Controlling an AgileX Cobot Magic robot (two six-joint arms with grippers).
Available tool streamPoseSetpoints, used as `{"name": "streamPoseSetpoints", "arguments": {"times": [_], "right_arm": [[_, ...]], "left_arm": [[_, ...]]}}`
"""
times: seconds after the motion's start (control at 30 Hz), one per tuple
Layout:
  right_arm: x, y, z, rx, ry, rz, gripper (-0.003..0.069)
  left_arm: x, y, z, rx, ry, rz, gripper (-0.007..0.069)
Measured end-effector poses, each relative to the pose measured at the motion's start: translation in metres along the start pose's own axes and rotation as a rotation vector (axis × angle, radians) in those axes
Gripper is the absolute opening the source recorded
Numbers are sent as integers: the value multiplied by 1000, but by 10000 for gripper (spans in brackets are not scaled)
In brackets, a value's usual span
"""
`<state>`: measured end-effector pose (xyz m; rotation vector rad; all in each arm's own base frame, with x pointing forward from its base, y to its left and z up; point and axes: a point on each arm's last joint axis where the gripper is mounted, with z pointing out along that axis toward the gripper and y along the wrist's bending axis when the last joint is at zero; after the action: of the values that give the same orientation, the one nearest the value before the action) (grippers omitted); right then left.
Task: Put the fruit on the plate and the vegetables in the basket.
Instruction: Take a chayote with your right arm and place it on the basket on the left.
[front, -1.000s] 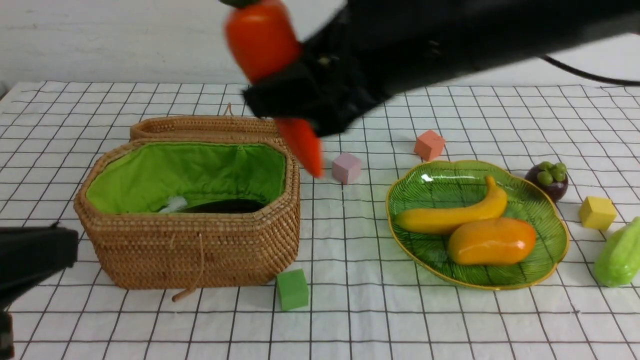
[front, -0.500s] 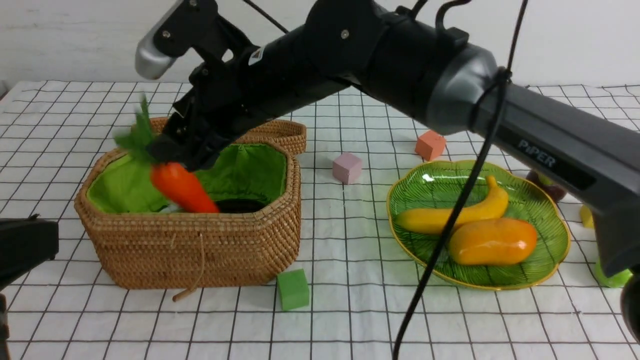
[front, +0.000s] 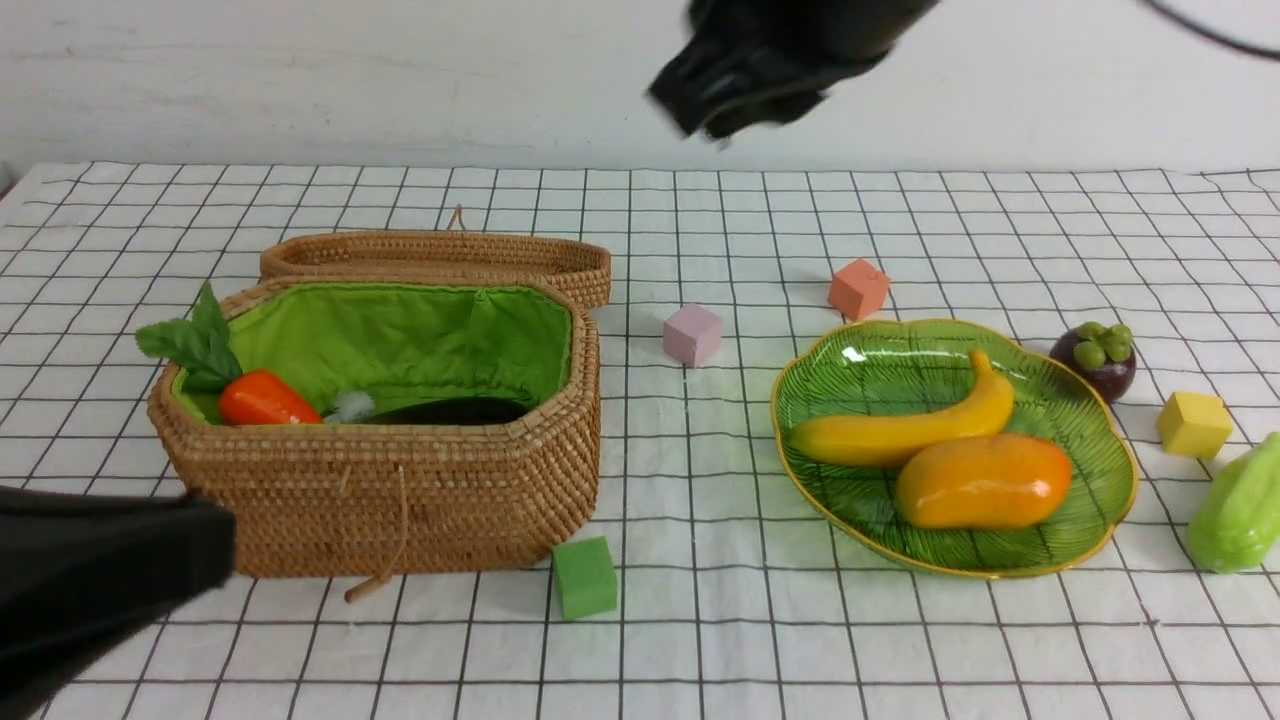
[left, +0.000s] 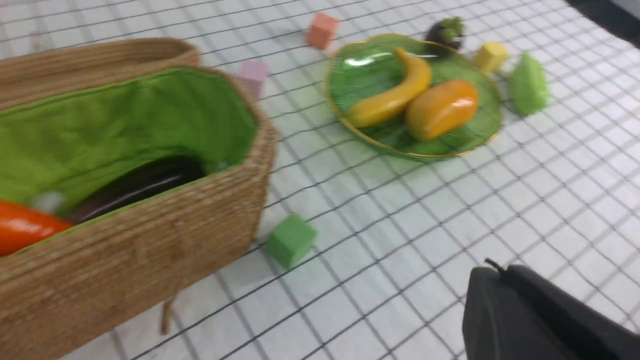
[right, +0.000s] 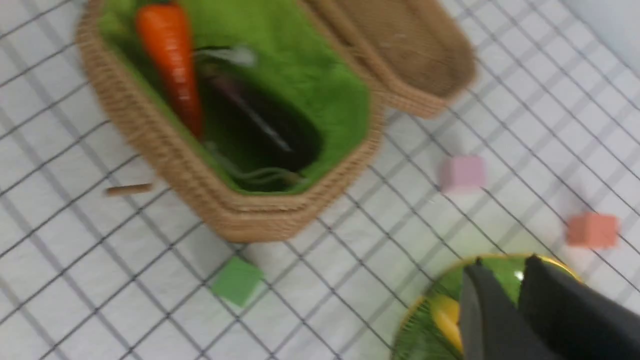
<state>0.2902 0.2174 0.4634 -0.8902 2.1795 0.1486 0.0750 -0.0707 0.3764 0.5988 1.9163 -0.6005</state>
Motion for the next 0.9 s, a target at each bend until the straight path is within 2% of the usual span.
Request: {"name": "streamPoseSetpoints", "arguments": {"times": [0.07, 0.1, 0.2, 0.27, 0.3, 0.33, 0.4, 0.5, 0.53, 0.67, 0.77, 0.9], "right_arm": [[12, -21, -11, 85, 18, 106, 11], [18, -31, -13, 117, 29, 158, -1], [69, -71, -28, 233, 126, 404, 1], [121, -100, -35, 344, 217, 632, 31], [131, -105, -35, 364, 240, 663, 36], [169, -119, -33, 429, 319, 795, 78], [219, -136, -21, 484, 393, 955, 158], [269, -155, 3, 477, 389, 1132, 285], [285, -162, 12, 465, 365, 1199, 351], [314, -187, 43, 381, 294, 1322, 526], [327, -203, 64, 346, 240, 1362, 579], [343, -222, 96, 307, 243, 1410, 580]], "left_arm": [[-1, -6, 0, 69, -15, 15, -13], [-2, -9, 0, 96, -22, 25, -13], [-3, -16, -2, 180, -42, 71, -13], [-4, -19, -2, 210, -51, 104, -13], [-4, -19, -2, 213, -52, 104, -13], [-4, -20, -2, 220, -57, 110, -13], [-4, -20, -2, 223, -58, 116, -13], [-4, -20, -2, 223, -60, 122, -13], [-4, -20, -2, 223, -61, 122, -13], [-5, -20, -2, 221, -67, 122, -13], [-5, -20, -2, 220, -70, 124, -13], [-5, -20, -2, 221, -71, 123, -13]]}}
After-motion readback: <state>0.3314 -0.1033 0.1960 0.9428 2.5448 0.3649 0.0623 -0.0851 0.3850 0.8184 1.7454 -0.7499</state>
